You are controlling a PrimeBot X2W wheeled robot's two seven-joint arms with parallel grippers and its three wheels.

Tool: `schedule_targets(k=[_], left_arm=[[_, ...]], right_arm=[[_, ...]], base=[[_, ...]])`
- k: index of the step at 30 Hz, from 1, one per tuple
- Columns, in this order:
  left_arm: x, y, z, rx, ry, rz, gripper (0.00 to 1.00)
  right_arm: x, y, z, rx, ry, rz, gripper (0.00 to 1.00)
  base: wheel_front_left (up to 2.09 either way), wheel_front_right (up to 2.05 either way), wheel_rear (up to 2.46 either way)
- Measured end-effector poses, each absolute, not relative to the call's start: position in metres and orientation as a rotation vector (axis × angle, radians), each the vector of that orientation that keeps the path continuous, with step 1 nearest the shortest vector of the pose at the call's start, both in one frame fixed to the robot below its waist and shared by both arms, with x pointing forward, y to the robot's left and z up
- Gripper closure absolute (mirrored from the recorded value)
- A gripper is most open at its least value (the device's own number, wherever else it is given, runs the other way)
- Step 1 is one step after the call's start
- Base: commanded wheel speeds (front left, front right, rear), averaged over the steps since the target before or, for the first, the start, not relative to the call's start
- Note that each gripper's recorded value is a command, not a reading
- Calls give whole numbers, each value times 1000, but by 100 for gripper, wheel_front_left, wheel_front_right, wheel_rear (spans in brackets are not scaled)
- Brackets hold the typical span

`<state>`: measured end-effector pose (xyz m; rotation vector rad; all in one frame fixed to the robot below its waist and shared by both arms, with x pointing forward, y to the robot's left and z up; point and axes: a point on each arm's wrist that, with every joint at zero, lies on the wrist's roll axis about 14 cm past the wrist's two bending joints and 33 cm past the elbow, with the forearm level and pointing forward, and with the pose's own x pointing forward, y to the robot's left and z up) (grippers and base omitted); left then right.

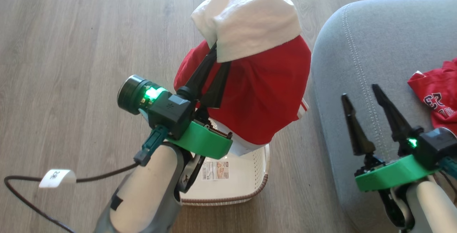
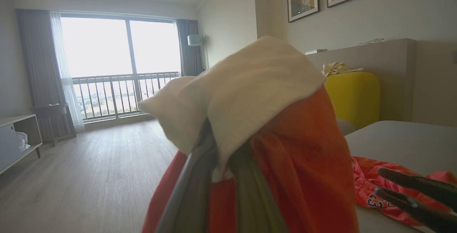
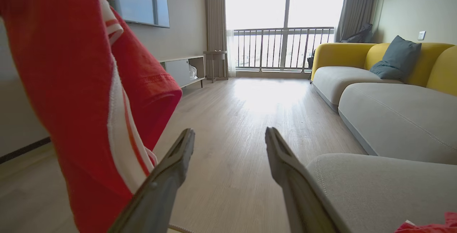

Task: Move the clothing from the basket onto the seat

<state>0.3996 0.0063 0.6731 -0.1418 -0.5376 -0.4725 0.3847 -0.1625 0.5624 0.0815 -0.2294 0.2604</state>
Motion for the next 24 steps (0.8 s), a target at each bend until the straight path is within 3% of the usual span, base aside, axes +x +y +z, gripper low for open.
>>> schedule_targets(k=[10,24], left_arm=[[404,5,666,-120,-521,-474,100],[386,-29,650,-86,-491,-616,100]], right_arm=[[358,-111,573,-11,-246,522,0],[367,-94,561,-119,-216,626,0]], base=[[0,0,0],[0,0,0]])
